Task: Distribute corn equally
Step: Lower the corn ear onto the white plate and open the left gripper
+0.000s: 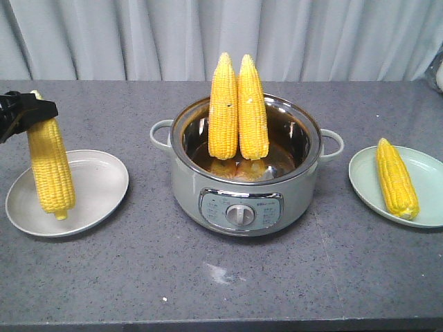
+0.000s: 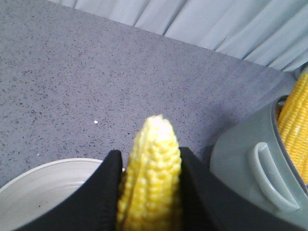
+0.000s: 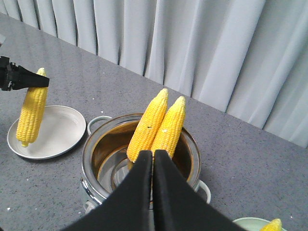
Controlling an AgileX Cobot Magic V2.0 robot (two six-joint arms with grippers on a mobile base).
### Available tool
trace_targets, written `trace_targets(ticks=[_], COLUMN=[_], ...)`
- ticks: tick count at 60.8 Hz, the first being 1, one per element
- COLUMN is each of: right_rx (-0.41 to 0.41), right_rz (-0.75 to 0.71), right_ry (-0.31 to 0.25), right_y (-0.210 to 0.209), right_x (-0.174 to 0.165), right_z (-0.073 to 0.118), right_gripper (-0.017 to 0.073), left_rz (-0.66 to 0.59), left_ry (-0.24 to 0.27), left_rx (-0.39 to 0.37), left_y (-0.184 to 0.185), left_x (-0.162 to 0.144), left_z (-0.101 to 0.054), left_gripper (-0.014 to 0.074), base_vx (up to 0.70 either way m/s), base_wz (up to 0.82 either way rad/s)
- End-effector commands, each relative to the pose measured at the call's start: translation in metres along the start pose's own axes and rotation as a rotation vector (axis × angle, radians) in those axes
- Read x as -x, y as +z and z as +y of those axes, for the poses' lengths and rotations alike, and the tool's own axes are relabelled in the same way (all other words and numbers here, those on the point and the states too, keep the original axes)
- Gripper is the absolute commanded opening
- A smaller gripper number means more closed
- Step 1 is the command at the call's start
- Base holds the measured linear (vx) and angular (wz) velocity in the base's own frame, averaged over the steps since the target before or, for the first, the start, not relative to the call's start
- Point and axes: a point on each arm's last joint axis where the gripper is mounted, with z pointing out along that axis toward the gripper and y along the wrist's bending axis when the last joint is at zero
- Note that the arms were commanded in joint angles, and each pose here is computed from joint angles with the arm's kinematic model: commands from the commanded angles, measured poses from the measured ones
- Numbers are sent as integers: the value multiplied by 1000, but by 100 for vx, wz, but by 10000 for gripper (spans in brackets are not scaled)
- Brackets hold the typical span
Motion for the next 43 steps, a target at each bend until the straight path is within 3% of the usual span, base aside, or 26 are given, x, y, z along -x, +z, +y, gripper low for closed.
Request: trace_targets(ticks=[1, 27, 43], right_rx=[28, 28, 28], right_rz=[-29, -29, -29], right_ry=[-11, -11, -8], right_y=[-7, -7, -7], right_x=[6, 6, 6], right_z=[8, 8, 8], right_gripper=[-4, -4, -4], left_rz=[-38, -37, -35], left_ry=[54, 52, 52], left_rx=[-7, -9, -12], left_y=[-12, -12, -12], left_x=[12, 12, 12], left_z=[-11, -11, -11], left_gripper=[27, 382, 412], base_vx=[0, 0, 0], base_wz=[0, 0, 0])
